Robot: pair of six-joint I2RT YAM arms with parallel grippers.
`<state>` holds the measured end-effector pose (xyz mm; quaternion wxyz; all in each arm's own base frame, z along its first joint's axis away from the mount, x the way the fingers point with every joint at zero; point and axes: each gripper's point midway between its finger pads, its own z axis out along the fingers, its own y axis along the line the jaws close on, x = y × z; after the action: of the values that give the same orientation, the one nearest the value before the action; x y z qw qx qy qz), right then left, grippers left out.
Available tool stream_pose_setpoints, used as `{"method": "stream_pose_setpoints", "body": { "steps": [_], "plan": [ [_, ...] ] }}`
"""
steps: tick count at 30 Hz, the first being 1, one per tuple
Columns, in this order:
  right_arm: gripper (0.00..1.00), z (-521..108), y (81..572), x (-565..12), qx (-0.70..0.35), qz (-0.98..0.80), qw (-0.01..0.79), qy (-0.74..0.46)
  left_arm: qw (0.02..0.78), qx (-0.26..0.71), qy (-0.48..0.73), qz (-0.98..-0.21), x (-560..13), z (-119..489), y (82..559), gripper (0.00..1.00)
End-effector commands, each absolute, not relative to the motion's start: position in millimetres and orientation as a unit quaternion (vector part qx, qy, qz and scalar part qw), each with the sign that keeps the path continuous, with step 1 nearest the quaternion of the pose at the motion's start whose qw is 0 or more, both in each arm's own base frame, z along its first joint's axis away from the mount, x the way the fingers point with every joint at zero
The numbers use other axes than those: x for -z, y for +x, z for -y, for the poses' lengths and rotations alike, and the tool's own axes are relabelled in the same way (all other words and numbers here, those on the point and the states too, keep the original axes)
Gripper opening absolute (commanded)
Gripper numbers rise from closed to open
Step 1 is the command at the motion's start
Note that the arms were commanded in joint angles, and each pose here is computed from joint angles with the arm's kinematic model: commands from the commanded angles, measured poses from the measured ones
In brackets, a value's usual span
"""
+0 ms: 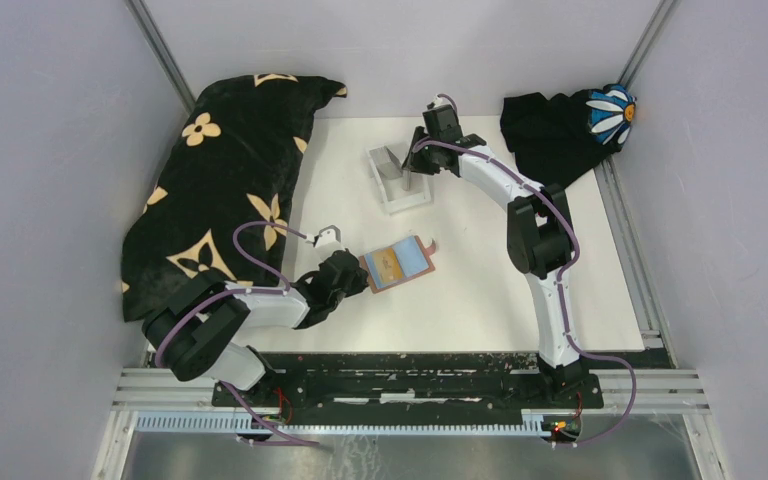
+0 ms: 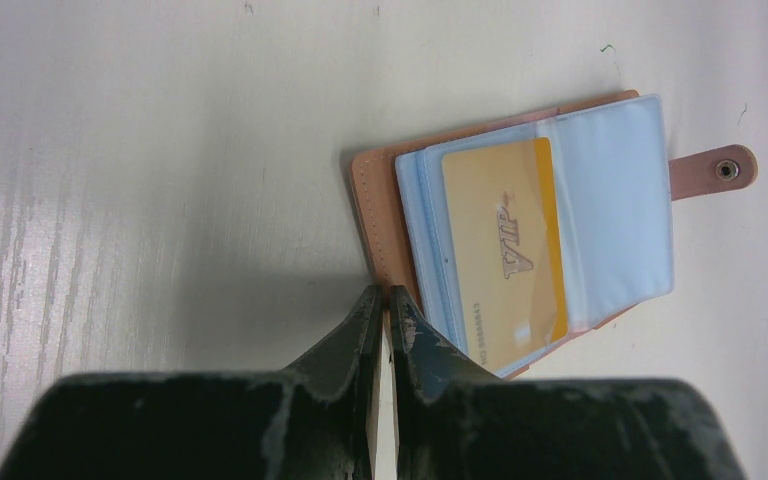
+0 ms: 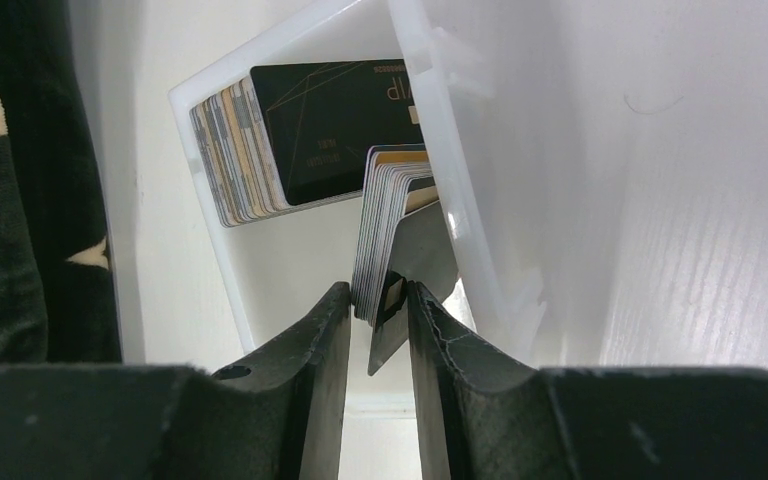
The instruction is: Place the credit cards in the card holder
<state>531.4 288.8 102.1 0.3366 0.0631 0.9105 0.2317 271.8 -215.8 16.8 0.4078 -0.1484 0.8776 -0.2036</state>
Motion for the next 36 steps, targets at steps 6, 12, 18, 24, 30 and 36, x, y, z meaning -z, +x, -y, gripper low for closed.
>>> {"method": "stream_pose_setpoints", "body": {
  "steps": [6, 12, 18, 24, 30, 36],
  "plan": [
    [0.34, -307, 538, -150, -0.288, -0.879, 0.376, 0.062, 0.379, 0.172, -0.118, -0.901, 4, 207, 256, 0.14],
    [0.29, -310, 538, -147, -0.291, -0.879, 0.372, 0.064, 0.378, 0.172, -0.119, -0.902, 5, 205, 255, 0.14],
    [0.34, -309, 538, -139, -0.283, -0.885, 0.364, 0.063, 0.379, 0.175, -0.121, -0.901, 4, 205, 254, 0.14],
    [0.49, -316, 530, -134, -0.272, -0.892, 0.359, 0.041, 0.38, 0.175, -0.122, -0.9, 4, 204, 254, 0.14],
    [0.49, -320, 511, -127, -0.216, -0.905, 0.366, -0.018, 0.381, 0.175, -0.12, -0.9, 3, 204, 254, 0.14],
    [0.48, -312, 505, -115, -0.162, -0.912, 0.373, -0.043, 0.379, 0.174, -0.119, -0.901, 4, 205, 254, 0.14]
  ]
}}
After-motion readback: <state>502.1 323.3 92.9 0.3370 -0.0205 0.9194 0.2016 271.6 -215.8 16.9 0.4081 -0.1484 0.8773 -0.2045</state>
